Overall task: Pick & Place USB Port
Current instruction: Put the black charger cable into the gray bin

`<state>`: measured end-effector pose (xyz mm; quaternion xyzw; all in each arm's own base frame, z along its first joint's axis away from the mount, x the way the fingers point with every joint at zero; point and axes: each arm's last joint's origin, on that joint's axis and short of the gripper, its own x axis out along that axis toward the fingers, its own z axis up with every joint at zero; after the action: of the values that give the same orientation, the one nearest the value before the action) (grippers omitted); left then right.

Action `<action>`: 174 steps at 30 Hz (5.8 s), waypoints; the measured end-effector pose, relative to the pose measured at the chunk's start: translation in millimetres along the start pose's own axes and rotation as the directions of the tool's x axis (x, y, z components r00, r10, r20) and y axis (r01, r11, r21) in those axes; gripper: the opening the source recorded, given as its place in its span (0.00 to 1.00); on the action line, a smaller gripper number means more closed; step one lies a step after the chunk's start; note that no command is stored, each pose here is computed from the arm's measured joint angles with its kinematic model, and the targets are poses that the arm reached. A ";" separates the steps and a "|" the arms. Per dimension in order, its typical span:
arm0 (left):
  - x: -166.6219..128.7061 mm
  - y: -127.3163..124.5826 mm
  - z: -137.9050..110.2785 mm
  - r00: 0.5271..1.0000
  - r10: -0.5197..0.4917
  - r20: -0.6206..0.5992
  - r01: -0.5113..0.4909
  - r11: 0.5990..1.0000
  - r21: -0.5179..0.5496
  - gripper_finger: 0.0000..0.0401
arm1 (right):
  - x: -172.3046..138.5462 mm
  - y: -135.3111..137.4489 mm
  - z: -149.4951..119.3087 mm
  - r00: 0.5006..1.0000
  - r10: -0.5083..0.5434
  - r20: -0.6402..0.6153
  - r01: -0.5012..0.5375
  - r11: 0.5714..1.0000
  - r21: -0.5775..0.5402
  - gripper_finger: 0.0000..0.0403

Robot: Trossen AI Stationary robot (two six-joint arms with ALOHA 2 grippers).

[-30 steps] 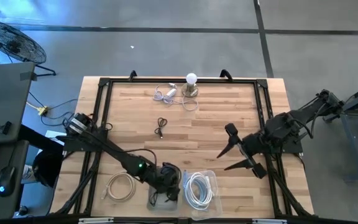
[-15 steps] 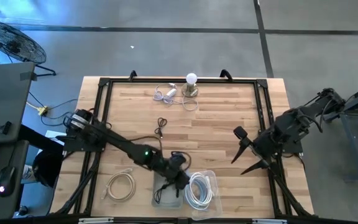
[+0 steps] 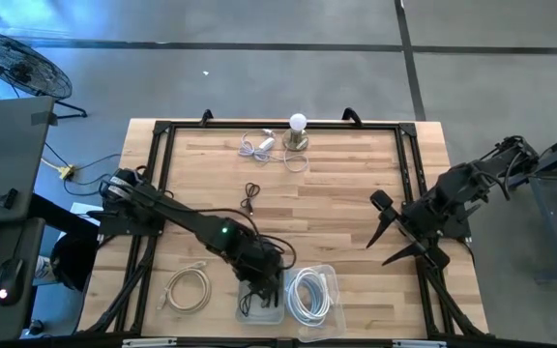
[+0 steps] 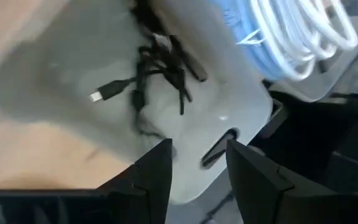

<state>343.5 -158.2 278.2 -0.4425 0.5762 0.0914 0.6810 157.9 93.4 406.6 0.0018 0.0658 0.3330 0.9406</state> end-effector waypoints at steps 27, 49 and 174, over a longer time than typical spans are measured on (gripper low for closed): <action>-119.3 78.4 91.7 0.821 0.540 0.184 -0.545 0.838 -0.027 0.37 | -0.1 -2.1 -0.3 0.998 -0.069 -0.001 0.069 0.998 0.000 0.49; -58.4 158.9 146.1 0.886 0.450 0.113 -0.456 0.890 0.033 0.37 | -0.3 -3.6 -5.2 0.993 -0.105 -0.052 0.105 0.994 -0.003 0.49; -61.3 -27.9 -45.6 0.965 0.183 0.187 -0.199 0.977 0.072 0.00 | 0.6 3.3 -7.9 0.996 -0.048 -0.080 0.049 0.999 -0.001 0.49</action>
<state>309.6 -183.4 347.7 -0.3437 0.5560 0.1700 0.7374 155.2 96.0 398.8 -0.0127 0.1034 0.3098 0.9451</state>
